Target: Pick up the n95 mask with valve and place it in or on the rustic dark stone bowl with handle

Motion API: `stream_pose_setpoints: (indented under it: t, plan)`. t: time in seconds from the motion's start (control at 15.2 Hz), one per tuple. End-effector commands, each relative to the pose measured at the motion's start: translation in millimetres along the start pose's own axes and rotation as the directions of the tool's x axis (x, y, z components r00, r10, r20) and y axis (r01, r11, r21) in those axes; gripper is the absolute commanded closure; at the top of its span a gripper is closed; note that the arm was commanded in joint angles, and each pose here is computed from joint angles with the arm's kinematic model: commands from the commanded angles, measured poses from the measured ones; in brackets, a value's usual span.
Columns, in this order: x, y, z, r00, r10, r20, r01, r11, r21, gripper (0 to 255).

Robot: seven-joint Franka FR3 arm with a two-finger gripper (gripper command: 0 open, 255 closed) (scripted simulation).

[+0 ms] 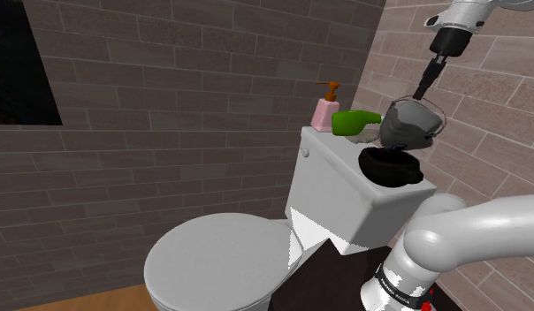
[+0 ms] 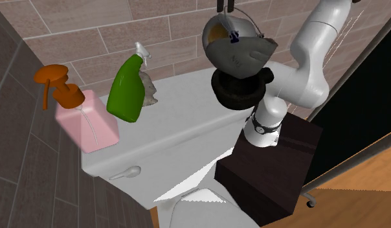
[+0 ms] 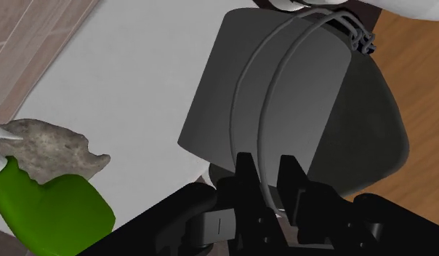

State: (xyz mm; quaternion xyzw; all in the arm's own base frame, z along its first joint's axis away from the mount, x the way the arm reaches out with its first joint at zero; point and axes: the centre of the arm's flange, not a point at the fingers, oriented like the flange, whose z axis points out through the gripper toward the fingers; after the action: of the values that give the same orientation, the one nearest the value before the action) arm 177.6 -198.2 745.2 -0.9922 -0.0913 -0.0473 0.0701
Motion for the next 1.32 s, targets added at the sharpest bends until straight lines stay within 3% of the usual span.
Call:
stream_pose_setpoints:
  t: [0.0,0.59,1.12,1.19,1.25]
  plan:
    - [-1,2,11,1.0,0.0,-0.001,0.0,1.0,-0.001,255]
    - [-6,8,58,1.0,0.0,-0.001,0.0,1.0,-0.001,255]
    - [-6,8,58,1.0,0.0,-0.001,0.0,1.0,-0.001,255]
    - [-4,9,53,1.0,0.0,-0.001,0.0,1.0,0.0,0]
    - [-5,10,53,1.0,0.0,-0.001,0.0,1.0,0.0,0]
